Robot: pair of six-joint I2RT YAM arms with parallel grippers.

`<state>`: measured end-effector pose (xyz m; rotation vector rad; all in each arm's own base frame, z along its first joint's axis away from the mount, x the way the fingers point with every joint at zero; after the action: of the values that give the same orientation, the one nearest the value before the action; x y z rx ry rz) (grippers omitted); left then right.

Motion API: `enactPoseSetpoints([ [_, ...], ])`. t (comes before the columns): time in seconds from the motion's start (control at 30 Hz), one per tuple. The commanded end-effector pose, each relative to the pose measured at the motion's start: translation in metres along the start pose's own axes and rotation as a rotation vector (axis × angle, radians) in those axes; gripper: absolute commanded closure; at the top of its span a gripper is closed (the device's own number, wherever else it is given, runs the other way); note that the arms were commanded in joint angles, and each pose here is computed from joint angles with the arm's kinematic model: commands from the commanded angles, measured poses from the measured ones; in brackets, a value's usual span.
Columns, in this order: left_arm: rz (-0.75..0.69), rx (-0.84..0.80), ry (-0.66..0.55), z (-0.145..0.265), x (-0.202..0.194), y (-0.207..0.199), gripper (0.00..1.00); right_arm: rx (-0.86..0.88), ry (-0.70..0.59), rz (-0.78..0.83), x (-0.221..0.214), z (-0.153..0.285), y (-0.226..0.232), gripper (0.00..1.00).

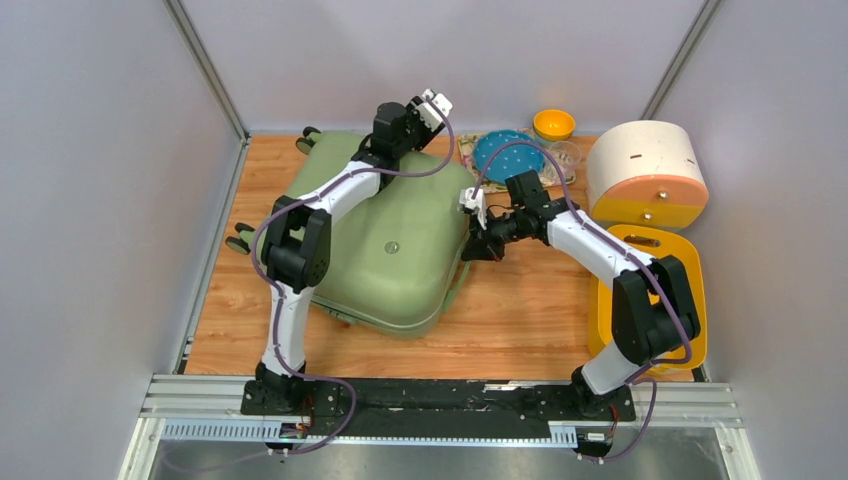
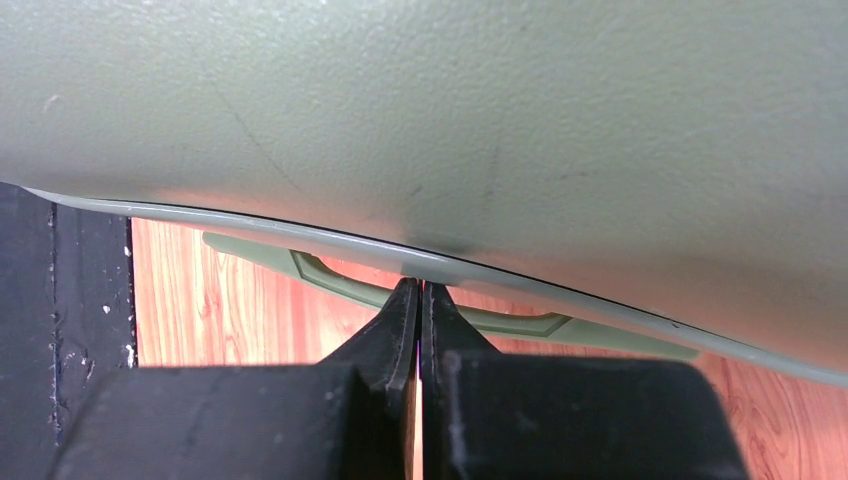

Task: Open, take out, and arrange the luggage

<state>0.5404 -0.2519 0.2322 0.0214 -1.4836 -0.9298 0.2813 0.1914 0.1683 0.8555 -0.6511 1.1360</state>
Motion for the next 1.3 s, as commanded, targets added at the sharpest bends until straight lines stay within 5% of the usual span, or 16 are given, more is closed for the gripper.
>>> enactPoseSetpoints([
  [0.0, -0.145, -0.165, -0.108, 0.012, 0.012, -0.024, 0.47, -0.074, -0.105, 0.161, 0.032, -0.008, -0.017, 1.0],
  [0.23, -0.129, -0.604, -0.124, 0.062, -0.007, -0.072, 0.51, -0.165, -0.109, 0.131, 0.035, 0.014, -0.035, 1.0],
  [0.43, -0.079, -0.761, -0.113, 0.075, -0.019, -0.08, 0.55, -0.279, -0.086, 0.158, 0.031, 0.041, -0.077, 1.0],
  [0.77, -0.078, -0.815, -0.05, 0.069, -0.034, -0.087, 0.55, -0.412, -0.14, 0.218, 0.046, 0.055, -0.156, 1.0],
  [1.07, -0.062, -0.854, -0.027, 0.064, -0.045, -0.094, 0.55, -0.445, -0.317, 0.264, 0.07, 0.038, -0.206, 1.0],
  [1.17, -0.012, -0.795, 0.007, 0.057, -0.047, -0.086, 0.53, -0.406, -0.335, 0.272, 0.066, 0.036, -0.203, 1.0],
  [1.27, 0.034, -0.565, 0.045, 0.035, -0.04, -0.06, 0.49, -0.344, -0.329, 0.253, 0.056, 0.033, -0.188, 1.0],
])
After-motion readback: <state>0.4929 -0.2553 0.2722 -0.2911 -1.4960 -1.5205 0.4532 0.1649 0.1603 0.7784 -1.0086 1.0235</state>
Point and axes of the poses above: each gripper's point midway between its finger pads, its own z axis back along the fingers, its own y axis along the line the jaws close on, x = y × z, the point moved 7 cm from there along z, back along the fingers, and after that the axes turned 6 degrees about -z, right-handed, at the moved point
